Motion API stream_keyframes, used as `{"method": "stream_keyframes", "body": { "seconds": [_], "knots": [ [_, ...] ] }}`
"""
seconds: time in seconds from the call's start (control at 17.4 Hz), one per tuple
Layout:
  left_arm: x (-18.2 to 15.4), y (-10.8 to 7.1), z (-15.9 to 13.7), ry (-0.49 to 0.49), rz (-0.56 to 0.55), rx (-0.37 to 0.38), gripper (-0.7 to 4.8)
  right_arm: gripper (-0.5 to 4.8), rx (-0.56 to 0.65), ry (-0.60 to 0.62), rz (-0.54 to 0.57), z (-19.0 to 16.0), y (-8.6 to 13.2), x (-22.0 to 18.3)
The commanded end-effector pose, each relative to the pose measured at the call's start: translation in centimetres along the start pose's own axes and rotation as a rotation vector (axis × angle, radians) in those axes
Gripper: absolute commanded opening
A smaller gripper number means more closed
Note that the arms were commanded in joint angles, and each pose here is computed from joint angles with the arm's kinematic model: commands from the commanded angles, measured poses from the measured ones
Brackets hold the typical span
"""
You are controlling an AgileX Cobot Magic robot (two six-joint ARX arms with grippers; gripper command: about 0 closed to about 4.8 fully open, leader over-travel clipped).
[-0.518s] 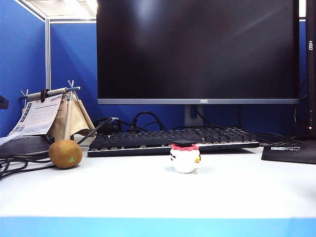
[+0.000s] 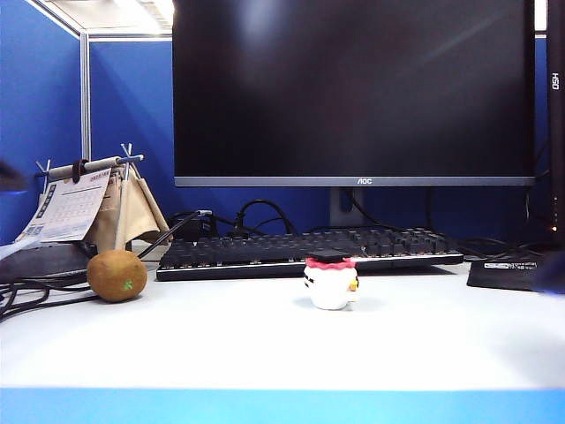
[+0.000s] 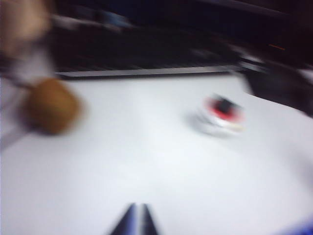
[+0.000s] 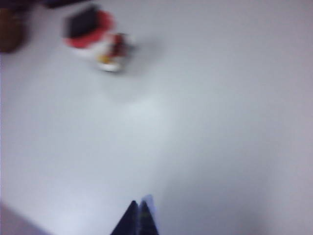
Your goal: Place the kiwi on top of the doll with a flat head.
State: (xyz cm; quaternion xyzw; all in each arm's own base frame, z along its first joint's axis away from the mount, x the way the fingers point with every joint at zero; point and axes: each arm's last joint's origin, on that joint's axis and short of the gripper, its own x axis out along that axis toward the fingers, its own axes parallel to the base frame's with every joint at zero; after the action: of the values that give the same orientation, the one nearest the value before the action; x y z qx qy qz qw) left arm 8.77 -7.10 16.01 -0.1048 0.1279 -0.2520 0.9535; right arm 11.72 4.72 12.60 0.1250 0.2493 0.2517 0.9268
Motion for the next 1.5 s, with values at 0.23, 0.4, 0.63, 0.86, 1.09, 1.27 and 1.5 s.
{"method": "stream_keyframes", "body": {
  "seconds": [0.23, 0.4, 0.63, 0.86, 1.09, 1.27, 1.5],
  "knots": [
    [-1.9, -1.8, 6.3, 0.057, -0.046, 0.092, 3.74, -0.01, -0.066, -0.206, 0.21, 6.6, 2.7, -1.1],
    [-1.2, -3.2, 11.8, 0.093, 0.121, 0.22, 4.41, -0.01, -0.086, -0.252, 0.236, 8.1, 3.3, -1.6],
    [5.1, -4.8, 16.5, -0.019, 0.171, 0.104, 4.79, -0.01, -0.13, -0.242, 0.241, 8.0, 3.3, -1.5],
    [13.8, -2.0, 13.6, -0.081, 0.474, -0.336, 4.79, -0.01, -0.149, -0.193, 0.375, 7.7, 3.7, -1.6],
    [20.3, -0.2, 8.4, 0.148, 0.609, -0.329, 4.79, -0.01, -0.16, -0.125, 0.457, 7.0, 4.9, -1.3],
    [22.3, 0.0, 7.9, 0.145, 0.684, -0.295, 4.79, 0.0, -0.142, -0.042, 0.478, 6.2, 5.0, -1.2],
    [21.9, 1.0, 7.3, 0.214, 0.786, -0.204, 4.79, 0.0, -0.129, -0.009, 0.468, 5.9, 4.9, -1.1]
  ]
}}
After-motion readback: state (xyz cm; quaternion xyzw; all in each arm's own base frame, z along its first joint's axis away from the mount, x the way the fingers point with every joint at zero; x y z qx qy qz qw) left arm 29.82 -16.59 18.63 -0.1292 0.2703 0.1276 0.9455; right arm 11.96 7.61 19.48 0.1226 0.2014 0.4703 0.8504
